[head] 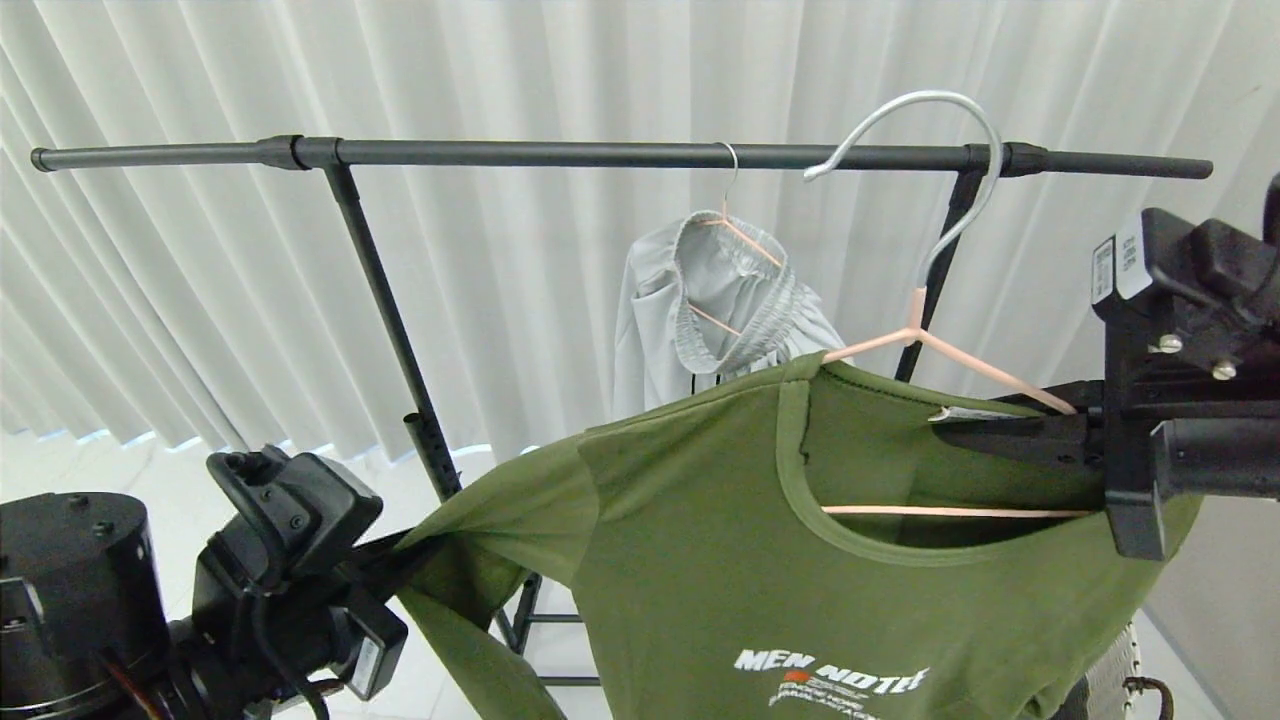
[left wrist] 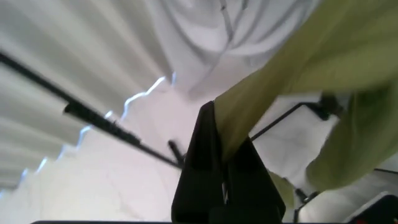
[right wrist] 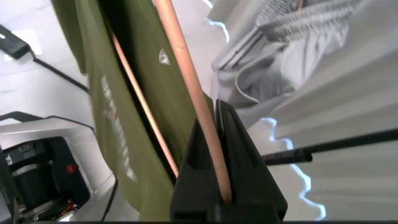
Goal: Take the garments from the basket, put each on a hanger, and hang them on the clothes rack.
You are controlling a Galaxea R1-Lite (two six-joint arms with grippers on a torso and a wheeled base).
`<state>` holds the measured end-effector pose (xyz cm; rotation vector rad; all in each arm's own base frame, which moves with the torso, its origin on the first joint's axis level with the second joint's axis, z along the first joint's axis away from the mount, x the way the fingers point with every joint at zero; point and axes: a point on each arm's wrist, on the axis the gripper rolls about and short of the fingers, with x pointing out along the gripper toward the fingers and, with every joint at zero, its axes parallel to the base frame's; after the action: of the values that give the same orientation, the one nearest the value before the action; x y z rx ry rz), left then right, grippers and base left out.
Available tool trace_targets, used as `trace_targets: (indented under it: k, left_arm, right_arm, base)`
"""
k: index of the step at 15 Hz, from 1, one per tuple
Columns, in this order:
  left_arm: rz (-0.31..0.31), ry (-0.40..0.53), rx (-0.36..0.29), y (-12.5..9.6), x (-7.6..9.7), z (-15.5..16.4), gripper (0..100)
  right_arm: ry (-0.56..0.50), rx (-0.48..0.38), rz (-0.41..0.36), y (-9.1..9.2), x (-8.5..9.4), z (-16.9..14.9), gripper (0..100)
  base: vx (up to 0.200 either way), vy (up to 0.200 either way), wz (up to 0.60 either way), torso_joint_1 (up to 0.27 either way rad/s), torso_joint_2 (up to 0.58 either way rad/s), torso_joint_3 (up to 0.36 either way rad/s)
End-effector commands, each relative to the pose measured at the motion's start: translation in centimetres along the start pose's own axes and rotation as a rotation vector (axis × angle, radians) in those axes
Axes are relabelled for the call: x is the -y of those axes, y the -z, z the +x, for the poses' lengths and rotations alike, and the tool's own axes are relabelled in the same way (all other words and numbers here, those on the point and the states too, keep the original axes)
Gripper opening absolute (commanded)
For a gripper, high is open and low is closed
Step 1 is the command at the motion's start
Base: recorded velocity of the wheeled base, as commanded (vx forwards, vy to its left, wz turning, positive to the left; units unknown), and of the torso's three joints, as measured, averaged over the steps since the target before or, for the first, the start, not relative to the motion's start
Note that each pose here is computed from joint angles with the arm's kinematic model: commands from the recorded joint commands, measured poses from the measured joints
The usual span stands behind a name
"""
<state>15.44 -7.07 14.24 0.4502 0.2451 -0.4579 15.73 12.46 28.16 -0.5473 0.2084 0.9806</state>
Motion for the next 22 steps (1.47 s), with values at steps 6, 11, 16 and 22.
trace_targets:
  k: [6, 11, 16, 22]
  left_arm:
    - [-0.011, -0.084, -0.044, 1.3, -1.2, -0.7, 100]
    - [-0.022, -0.109, 0.003, 0.9, -1.4, -1.5, 100]
    - [-0.045, -0.183, -0.031, 1.6, -2.5, -1.7, 100]
    - [-0.037, -0.192, -0.037, 1.7, -2.6, -1.7, 100]
  right_arm:
    - [0.047, -0.012, 0.018, 0.4, 0.8, -0.5, 0]
    - [0.208, -0.139, 0.079, 1.4, 1.7, -1.6, 0]
    - [0.364, -0.311, 0.214, 3.6, 1.8, -5.6, 0]
    - [0.582, -0.534, 0.354, 5.9, 1.2, -10.1, 0]
  base:
    - [0.0, 0.0, 0.0, 0.0, 0.0, 0.0]
    - [0.0, 0.0, 0.0, 0.0, 0.0, 0.0]
    - [0.0, 0.0, 0.0, 0.0, 0.0, 0.0]
    - [0.0, 0.0, 0.0, 0.0, 0.0, 0.0]
